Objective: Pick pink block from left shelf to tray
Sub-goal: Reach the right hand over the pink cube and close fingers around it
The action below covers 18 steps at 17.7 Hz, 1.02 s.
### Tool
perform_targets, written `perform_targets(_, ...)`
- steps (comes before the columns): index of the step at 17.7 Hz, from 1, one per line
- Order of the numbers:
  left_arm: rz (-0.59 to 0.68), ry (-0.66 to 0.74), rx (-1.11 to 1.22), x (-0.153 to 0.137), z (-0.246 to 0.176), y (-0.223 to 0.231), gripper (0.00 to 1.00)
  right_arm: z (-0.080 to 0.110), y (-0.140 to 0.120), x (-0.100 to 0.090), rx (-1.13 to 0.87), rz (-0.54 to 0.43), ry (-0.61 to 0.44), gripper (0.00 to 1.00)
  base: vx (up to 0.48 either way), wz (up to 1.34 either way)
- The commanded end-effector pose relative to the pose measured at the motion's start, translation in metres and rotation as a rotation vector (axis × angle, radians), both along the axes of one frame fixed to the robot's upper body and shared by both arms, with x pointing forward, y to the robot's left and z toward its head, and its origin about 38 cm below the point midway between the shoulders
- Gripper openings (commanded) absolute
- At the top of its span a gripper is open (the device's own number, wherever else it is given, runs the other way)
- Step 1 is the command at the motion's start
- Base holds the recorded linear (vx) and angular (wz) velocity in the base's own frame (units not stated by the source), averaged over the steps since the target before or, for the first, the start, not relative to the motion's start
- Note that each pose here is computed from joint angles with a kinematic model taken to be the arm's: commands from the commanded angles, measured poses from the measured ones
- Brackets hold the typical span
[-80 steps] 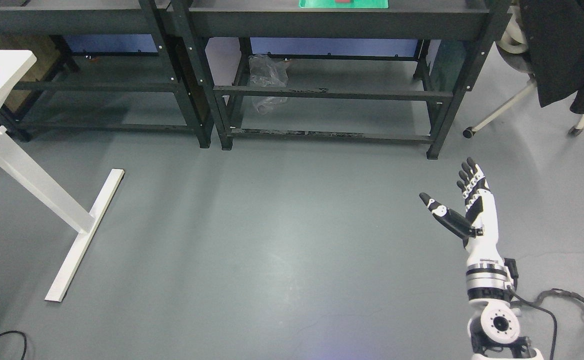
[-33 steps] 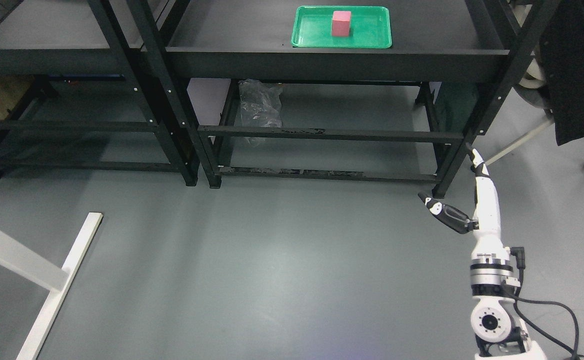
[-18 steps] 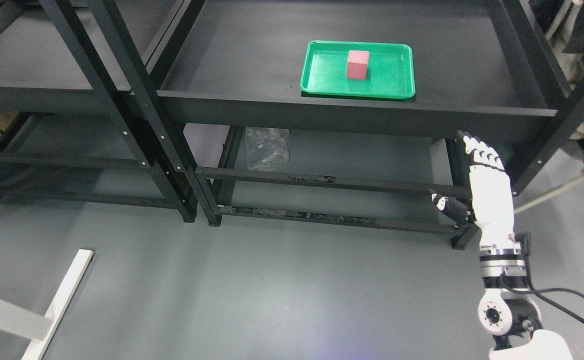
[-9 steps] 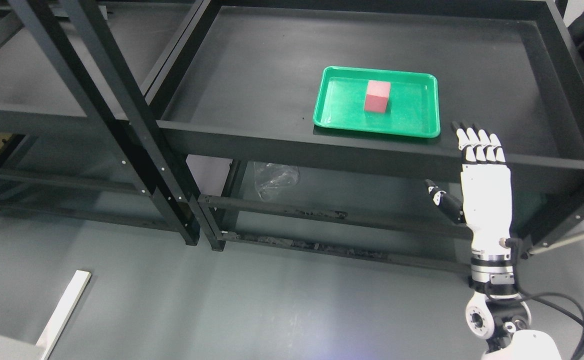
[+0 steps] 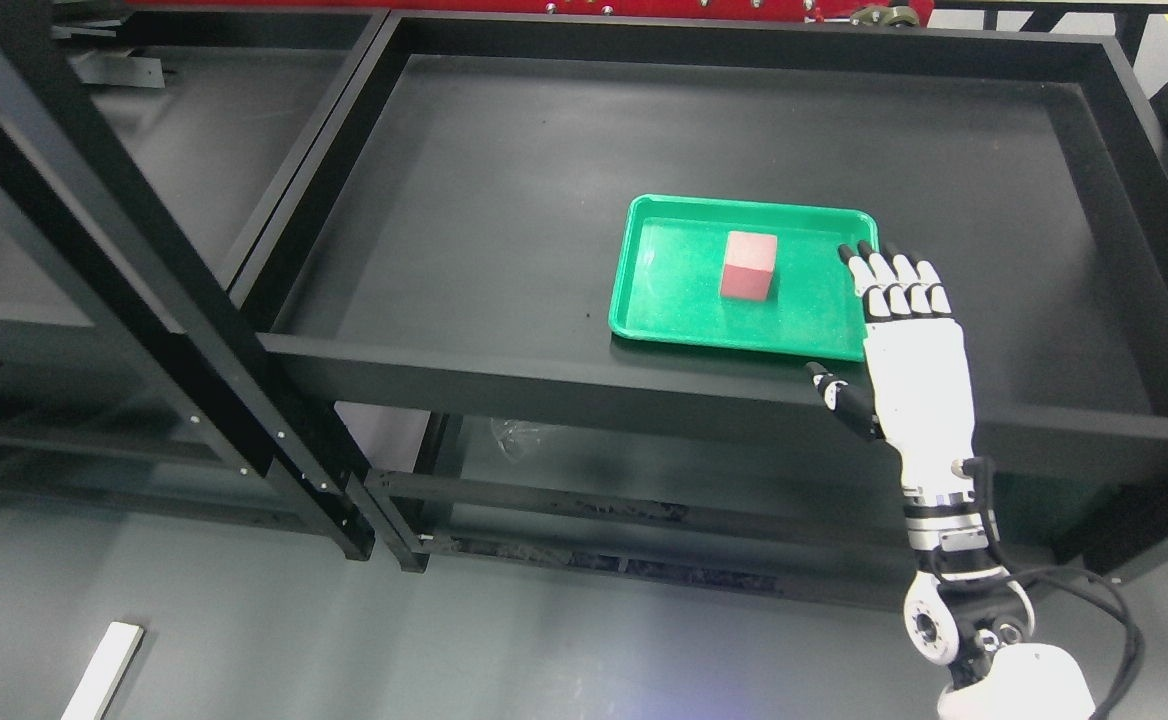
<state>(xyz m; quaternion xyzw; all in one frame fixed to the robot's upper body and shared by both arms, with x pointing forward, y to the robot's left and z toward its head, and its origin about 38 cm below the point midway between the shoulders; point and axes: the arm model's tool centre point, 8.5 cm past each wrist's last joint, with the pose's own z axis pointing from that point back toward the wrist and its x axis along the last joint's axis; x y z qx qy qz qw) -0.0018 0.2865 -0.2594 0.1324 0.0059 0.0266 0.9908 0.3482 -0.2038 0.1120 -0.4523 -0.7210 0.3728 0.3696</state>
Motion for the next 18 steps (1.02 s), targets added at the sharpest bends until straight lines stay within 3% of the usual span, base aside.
perform_targets(1,-0.004,-0.047,0.017,0.025,0.001,0.011,1.0,-0.005,0.014,0.013,-0.014,0.045,0.131,0.99,0.238,-0.05)
perform_targets(6,-0.004,-0.047,0.017,0.025,0.001,0.011,1.0,-0.025,0.019,0.02,-0.017,0.103,0.334,0.99,0.205,-0.04)
perform_targets(18,-0.004,-0.047,0.017,0.025,0.001,0.011,1.0,-0.053,0.038,0.042,-0.094,0.178,0.526,0.99,0.151,-0.03)
